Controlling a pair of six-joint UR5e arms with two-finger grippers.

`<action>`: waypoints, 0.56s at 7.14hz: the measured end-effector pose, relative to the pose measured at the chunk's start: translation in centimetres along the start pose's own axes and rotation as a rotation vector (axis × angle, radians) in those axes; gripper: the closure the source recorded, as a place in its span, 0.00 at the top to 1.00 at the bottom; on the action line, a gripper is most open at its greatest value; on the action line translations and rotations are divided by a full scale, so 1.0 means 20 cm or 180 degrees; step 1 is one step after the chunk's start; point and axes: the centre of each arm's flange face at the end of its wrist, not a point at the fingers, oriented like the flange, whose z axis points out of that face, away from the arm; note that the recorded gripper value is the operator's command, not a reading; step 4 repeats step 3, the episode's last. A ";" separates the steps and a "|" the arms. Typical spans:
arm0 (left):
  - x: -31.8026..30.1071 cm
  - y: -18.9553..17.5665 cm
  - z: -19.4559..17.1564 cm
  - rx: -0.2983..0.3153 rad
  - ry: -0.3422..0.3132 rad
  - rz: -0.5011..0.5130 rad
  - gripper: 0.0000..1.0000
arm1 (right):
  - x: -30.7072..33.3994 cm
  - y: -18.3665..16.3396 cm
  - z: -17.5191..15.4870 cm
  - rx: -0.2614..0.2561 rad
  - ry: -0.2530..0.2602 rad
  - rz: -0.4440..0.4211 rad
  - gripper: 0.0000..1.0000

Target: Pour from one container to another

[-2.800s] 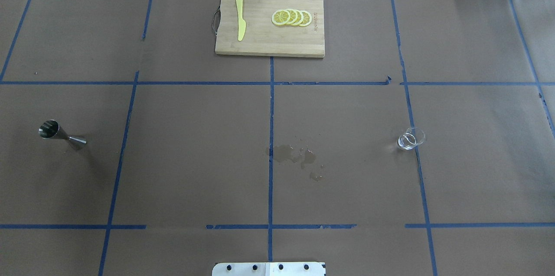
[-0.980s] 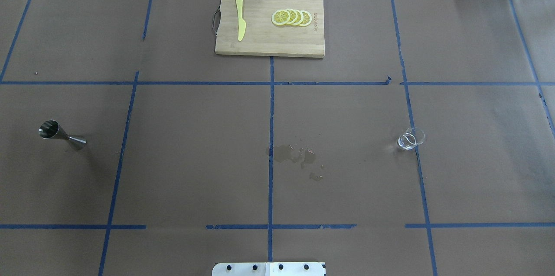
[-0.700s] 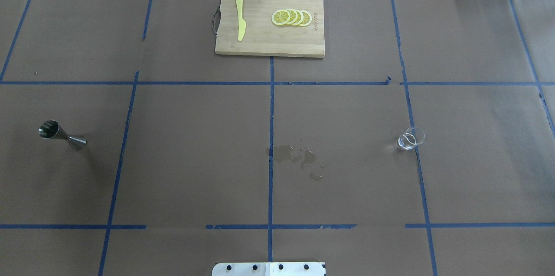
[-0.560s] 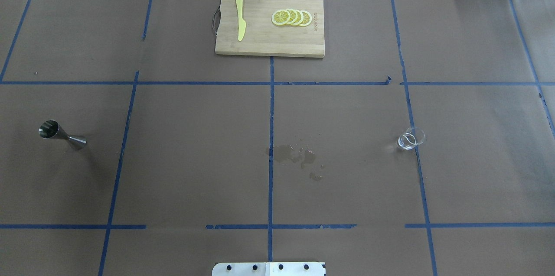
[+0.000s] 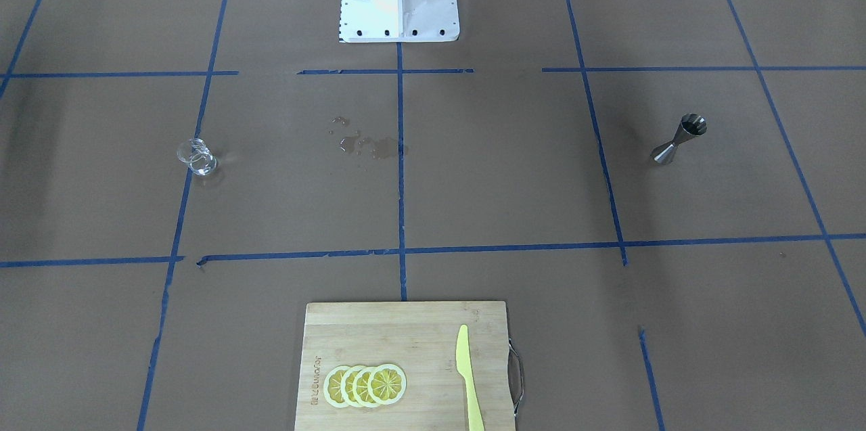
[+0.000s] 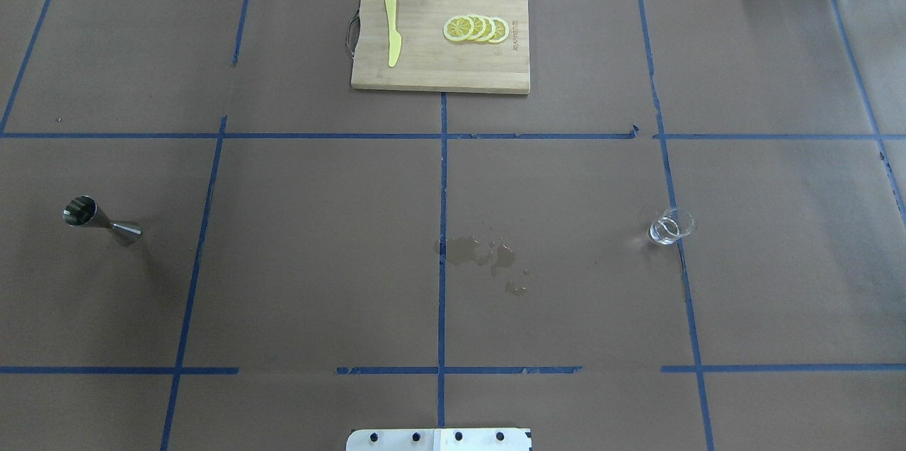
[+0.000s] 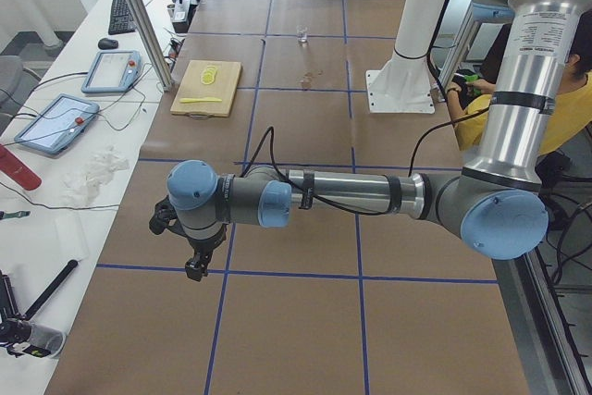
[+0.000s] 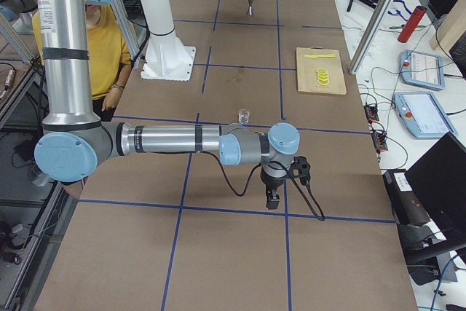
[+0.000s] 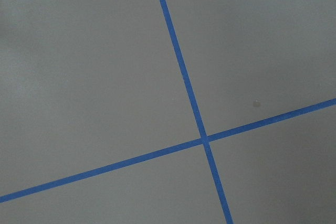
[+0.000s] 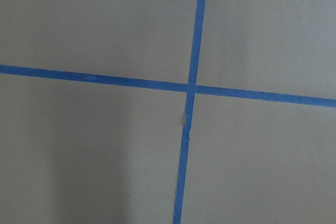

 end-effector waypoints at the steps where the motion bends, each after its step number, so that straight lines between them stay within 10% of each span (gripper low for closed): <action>1: 0.00 0.00 -0.01 0.0006 -0.0001 0.0006 1.00 | 0.00 -0.01 0.00 0.0007 -0.0001 -0.0004 1.00; 4: 0.02 -0.03 -0.02 0.0028 -0.0005 0.0031 1.00 | -0.02 -0.03 -0.02 0.0027 -0.0019 -0.0012 1.00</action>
